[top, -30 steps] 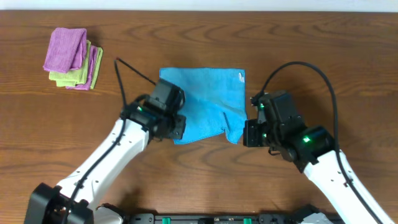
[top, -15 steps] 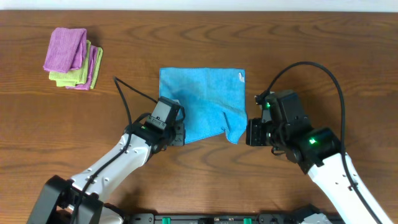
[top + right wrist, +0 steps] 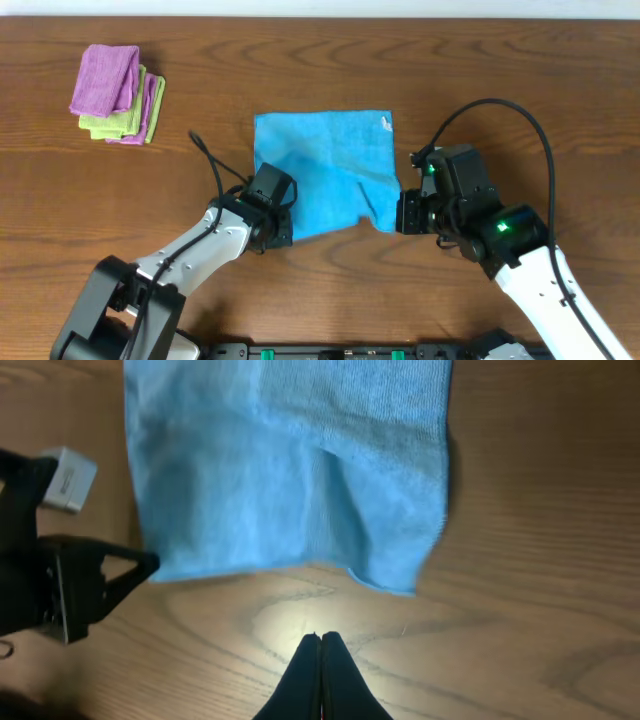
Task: Fold the cloth
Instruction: 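Pull both corners toward the robot to lay the cloth flat, then release the cloth and move both grippers to its near corners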
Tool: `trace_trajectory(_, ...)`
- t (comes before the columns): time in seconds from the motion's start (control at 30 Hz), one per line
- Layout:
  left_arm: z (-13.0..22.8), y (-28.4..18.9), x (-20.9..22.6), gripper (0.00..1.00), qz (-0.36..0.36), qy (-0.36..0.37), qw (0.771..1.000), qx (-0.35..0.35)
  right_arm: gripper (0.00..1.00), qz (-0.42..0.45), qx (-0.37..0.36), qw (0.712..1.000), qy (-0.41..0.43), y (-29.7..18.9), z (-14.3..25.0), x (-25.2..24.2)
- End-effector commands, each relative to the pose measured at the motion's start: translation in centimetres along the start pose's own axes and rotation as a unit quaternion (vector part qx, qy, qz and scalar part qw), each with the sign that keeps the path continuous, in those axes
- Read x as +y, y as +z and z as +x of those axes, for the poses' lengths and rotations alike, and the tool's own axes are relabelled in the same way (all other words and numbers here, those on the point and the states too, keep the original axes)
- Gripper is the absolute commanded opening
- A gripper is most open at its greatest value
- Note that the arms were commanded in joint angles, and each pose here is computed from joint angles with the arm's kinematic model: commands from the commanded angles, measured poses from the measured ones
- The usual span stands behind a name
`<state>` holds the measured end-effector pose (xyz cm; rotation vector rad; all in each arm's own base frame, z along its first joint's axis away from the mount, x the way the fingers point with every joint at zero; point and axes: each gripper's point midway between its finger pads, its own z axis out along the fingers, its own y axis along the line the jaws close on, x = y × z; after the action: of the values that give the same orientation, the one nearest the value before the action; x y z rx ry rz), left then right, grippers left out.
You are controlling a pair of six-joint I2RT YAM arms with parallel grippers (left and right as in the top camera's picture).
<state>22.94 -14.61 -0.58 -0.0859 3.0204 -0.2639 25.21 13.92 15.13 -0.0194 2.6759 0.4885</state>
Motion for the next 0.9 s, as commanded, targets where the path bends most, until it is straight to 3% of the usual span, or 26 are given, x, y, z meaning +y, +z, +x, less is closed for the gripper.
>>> trace_trajectory(0.0,2.8,0.7,3.1,0.06,-0.068,-0.032,0.996,0.046,0.01,0.023,-0.021,0.999,0.009,-0.4,-0.7,-0.9)
trace_trajectory(0.1,4.0,0.2,5.0,0.06,-0.117,-0.043,0.99,0.063,0.02,0.033,-0.025,0.999,0.003,-0.4,-0.9,-1.3)
trace_trajectory(0.33,3.3,-0.4,5.3,0.06,-0.131,-0.041,0.989,0.051,0.01,0.046,-0.006,0.999,-0.001,-0.2,-0.1,-1.8)
trace_trajectory(0.63,-2.2,-7.7,1.2,0.06,-0.061,-0.03,0.996,-0.053,0.01,-0.012,0.007,1.0,0.01,-1.1,-0.2,-2.0)
trace_trajectory(0.87,-0.4,-13.0,3.1,0.06,-0.016,-0.059,0.993,-0.103,0.02,-0.086,0.039,0.995,0.023,-1.2,1.8,-3.7)
